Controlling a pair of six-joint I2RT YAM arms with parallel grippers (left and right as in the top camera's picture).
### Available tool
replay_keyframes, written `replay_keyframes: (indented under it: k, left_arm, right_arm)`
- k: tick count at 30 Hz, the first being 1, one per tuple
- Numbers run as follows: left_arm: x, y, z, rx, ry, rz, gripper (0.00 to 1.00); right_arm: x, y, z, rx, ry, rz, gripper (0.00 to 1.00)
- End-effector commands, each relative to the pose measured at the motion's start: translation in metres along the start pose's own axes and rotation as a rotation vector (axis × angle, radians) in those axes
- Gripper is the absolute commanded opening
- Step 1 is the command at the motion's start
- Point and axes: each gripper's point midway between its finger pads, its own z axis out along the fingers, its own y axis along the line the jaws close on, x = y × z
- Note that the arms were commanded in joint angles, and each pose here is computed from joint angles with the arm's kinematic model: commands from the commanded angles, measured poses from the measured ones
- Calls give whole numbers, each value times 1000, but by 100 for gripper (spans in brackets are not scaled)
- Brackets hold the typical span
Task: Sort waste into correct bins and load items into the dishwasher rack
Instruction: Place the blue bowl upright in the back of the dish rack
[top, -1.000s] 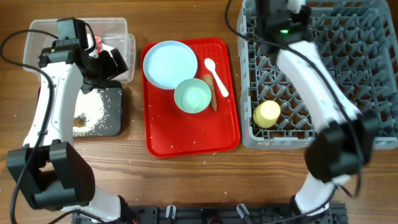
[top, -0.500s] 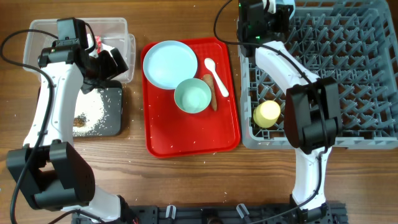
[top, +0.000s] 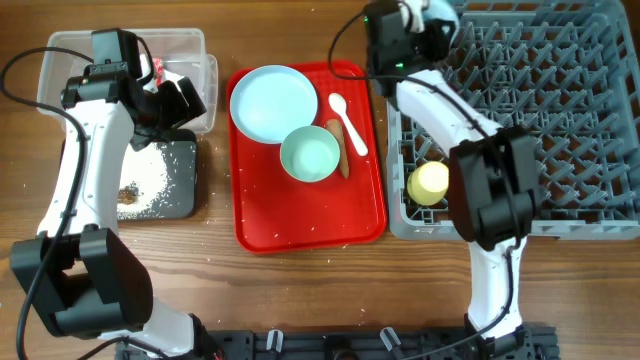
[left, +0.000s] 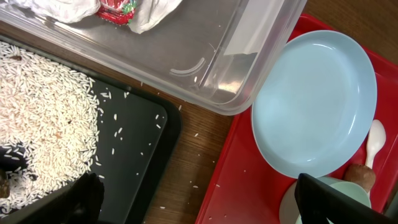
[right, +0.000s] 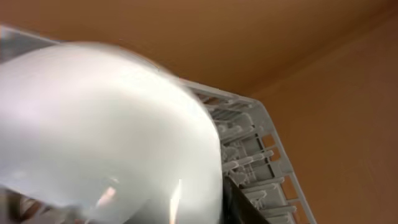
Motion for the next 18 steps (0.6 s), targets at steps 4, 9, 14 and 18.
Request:
replay_keyframes:
  k: [4, 9, 14, 18]
  left_arm:
    - [-8, -5, -13, 24, -35, 3, 100]
    - [-8, -5, -12, 24, -34, 3, 100]
    - [-8, -5, -13, 24, -35, 3, 100]
    - [-8, -5, -12, 24, -34, 3, 100]
  right_arm:
    - [-3, 36, -26, -85, -37, -65, 58]
    - [-2, 35, -28, -87, -34, -72, 75]
    - [-15, 23, -39, -91, -57, -35, 80]
    - [-36, 20, -77, -214, -116, -8, 82]
